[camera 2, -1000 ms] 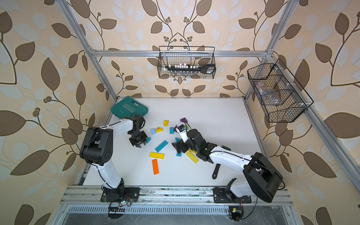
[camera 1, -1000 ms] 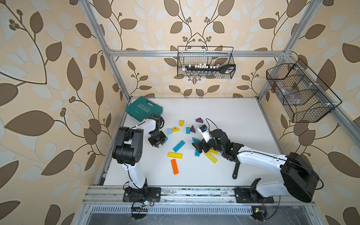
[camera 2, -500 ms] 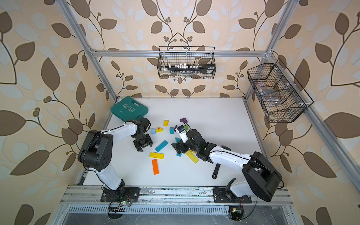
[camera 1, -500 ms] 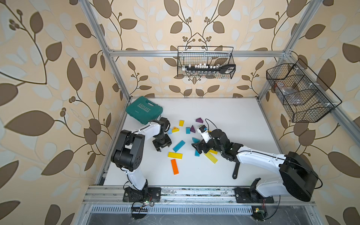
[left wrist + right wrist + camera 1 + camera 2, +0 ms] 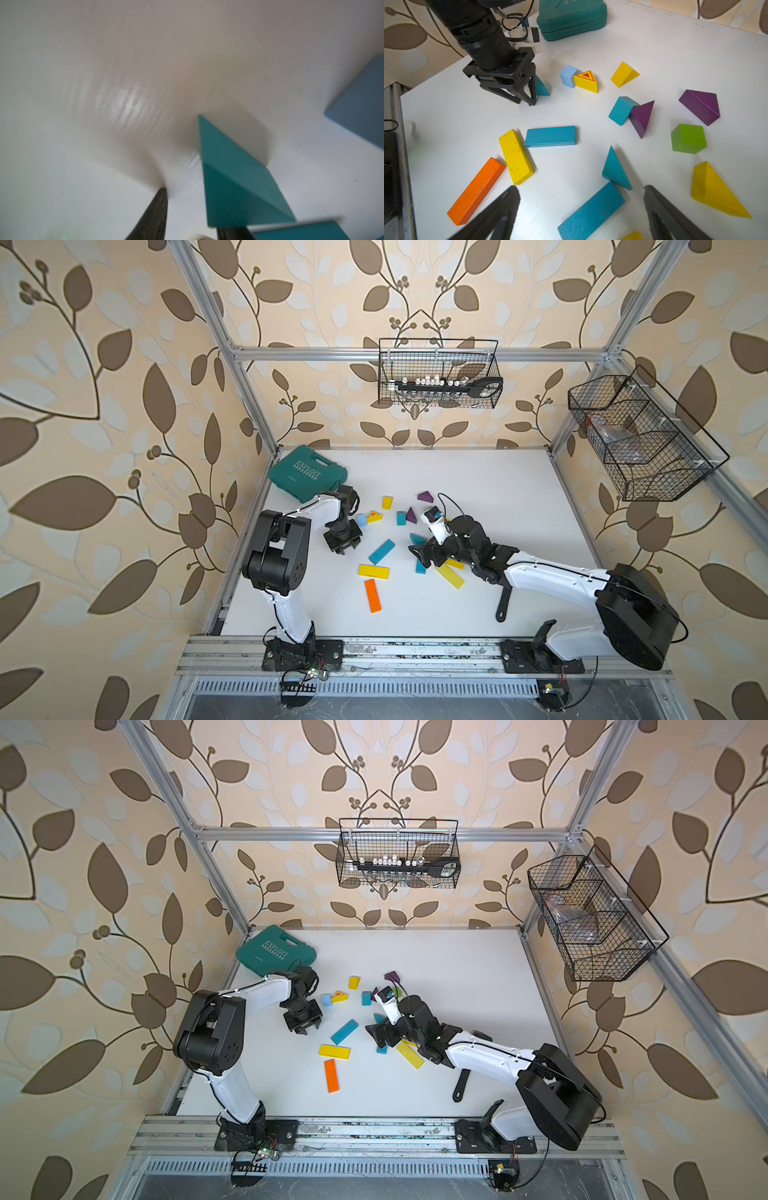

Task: Assemble a small pinwheel with building blocks
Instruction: Adjust the building block at the center of the board.

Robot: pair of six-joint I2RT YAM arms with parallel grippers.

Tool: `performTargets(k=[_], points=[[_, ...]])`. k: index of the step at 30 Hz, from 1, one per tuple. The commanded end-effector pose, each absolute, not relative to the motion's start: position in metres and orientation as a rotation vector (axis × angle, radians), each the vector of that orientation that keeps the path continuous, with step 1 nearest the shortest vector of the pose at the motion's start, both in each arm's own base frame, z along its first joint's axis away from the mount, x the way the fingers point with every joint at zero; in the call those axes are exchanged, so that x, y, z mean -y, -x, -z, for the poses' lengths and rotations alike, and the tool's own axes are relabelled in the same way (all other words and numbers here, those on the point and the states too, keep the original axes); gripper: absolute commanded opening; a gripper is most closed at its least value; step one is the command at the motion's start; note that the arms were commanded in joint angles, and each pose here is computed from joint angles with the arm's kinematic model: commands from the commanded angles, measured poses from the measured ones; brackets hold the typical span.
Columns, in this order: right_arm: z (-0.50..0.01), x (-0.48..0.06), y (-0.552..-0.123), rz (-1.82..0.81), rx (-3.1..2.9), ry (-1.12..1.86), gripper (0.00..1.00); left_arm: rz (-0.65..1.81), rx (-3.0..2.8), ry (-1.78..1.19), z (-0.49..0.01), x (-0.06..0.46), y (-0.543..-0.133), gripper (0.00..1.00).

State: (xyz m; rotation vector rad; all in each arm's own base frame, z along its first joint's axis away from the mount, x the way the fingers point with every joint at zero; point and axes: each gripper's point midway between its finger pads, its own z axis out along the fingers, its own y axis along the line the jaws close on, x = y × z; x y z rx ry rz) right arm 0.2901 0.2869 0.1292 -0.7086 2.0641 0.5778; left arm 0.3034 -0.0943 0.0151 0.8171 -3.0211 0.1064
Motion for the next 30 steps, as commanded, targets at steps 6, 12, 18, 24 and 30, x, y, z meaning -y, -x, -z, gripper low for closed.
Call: performTargets(k=[6,12,18,24,30], points=[[-0.126,-0.286,-0.289,-0.584,-2.061,0.709,0.94,-0.164,3.074,-0.765,-0.009,0.089,-0.33,0.37],[-0.125,-0.287,-0.29,-0.586,-2.062,0.712,0.94,-0.175,3.073,-0.775,-0.007,0.091,-0.336,0.37],[-0.124,-0.288,-0.29,-0.588,-2.064,0.712,0.94,-0.17,3.076,-0.778,-0.006,0.092,-0.346,0.37],[-0.125,-0.288,-0.29,-0.59,-2.063,0.714,0.94,-0.175,3.083,-0.758,-0.005,0.094,-0.353,0.36],[-0.124,-0.289,-0.29,-0.594,-2.067,0.716,0.94,-0.175,3.086,-0.713,-0.001,0.095,-0.355,0.36]])
